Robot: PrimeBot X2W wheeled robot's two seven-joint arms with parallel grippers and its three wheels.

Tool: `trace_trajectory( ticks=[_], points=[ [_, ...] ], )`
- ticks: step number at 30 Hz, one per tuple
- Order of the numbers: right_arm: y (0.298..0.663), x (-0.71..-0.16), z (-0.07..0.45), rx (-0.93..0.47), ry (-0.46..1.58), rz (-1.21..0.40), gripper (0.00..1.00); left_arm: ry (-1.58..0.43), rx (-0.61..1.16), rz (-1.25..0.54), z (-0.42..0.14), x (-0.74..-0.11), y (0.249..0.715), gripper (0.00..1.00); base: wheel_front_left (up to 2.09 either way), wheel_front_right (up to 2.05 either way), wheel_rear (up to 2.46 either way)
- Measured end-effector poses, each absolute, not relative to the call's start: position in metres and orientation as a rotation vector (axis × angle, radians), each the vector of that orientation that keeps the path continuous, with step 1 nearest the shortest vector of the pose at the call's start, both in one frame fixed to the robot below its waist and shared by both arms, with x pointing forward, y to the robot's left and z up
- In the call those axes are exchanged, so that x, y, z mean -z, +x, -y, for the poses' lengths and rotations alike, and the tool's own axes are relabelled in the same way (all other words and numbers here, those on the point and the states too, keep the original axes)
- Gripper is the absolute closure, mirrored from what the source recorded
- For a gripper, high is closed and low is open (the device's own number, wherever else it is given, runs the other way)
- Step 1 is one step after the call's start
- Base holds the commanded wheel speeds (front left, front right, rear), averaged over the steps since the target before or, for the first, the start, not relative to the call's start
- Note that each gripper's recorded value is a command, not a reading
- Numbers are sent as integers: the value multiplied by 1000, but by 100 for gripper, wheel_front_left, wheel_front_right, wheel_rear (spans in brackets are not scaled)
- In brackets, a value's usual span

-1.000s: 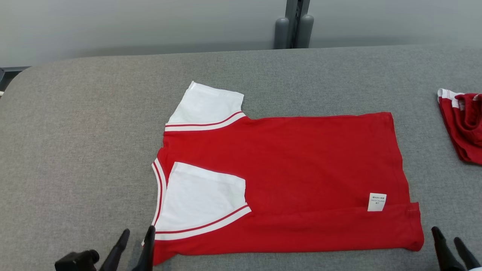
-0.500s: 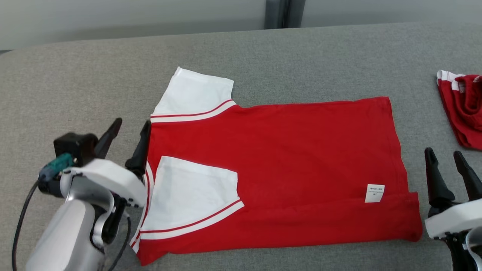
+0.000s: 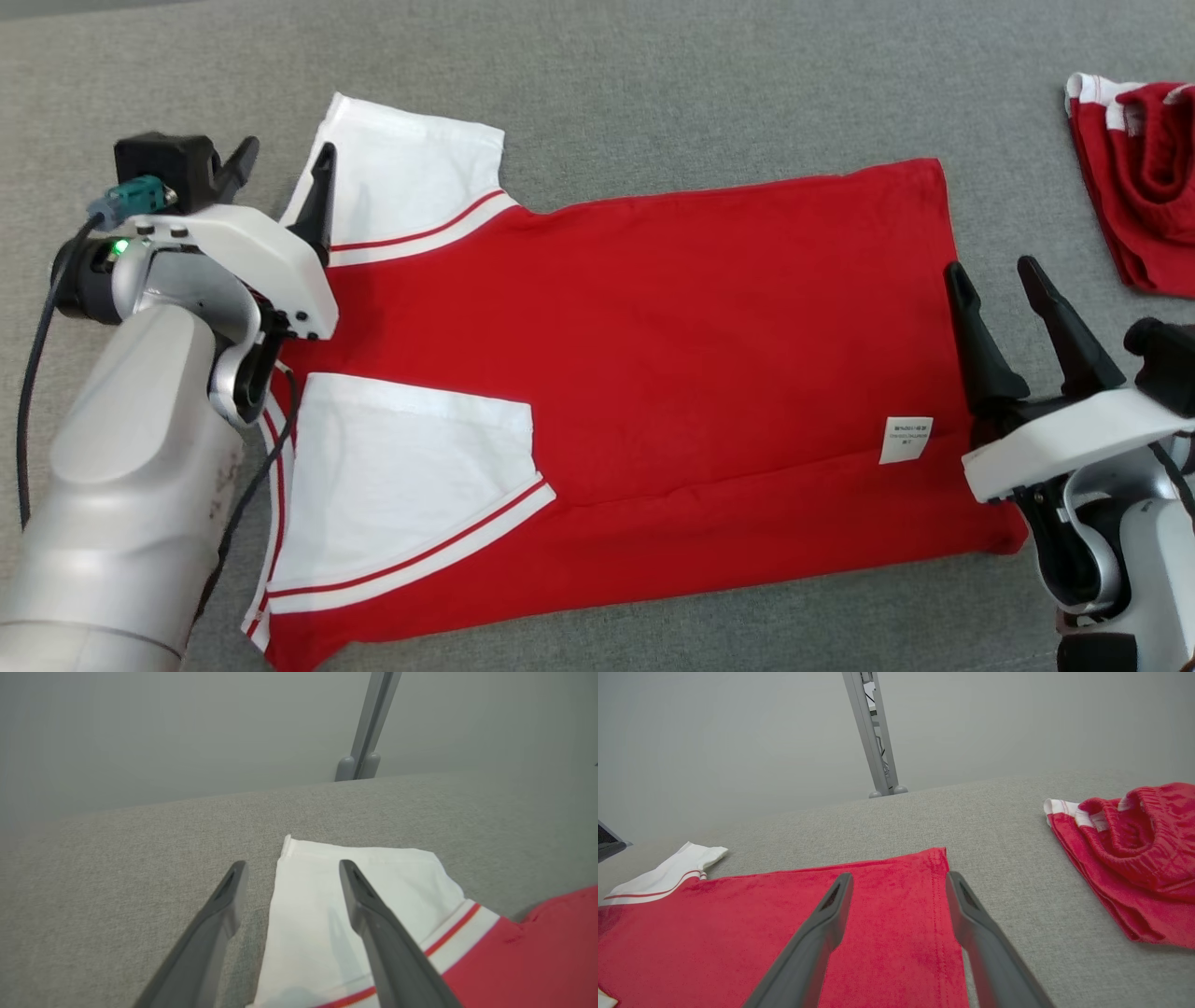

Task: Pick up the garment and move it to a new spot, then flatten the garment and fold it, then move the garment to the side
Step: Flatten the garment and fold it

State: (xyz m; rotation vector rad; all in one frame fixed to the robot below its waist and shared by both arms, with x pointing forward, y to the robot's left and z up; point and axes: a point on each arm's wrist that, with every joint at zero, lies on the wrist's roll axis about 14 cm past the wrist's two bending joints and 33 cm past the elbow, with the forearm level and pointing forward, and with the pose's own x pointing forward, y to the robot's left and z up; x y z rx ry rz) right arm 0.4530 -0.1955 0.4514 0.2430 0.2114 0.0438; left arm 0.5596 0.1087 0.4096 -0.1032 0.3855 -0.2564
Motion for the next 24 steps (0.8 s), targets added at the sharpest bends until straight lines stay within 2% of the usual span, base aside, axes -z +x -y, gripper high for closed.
trace_trajectory(
  ticks=[11,21,22,23,24],
  points=[
    [474,-441,194,-93,203,-223,0,16,286,-580,-97,-366,604,0,0,0,0],
    [479,-441,203,-91,185,-218,0,83,299,-660,-91,-349,615,0,0,0,0],
    [480,-442,203,-91,183,-213,0,111,314,-666,-89,-347,614,3,0,0,0],
    [480,-443,204,-91,178,-211,0,150,341,-687,-86,-343,613,55,0,0,0],
    [481,-443,205,-92,177,-210,0,156,347,-689,-85,-342,613,74,0,0,0]
  ],
)
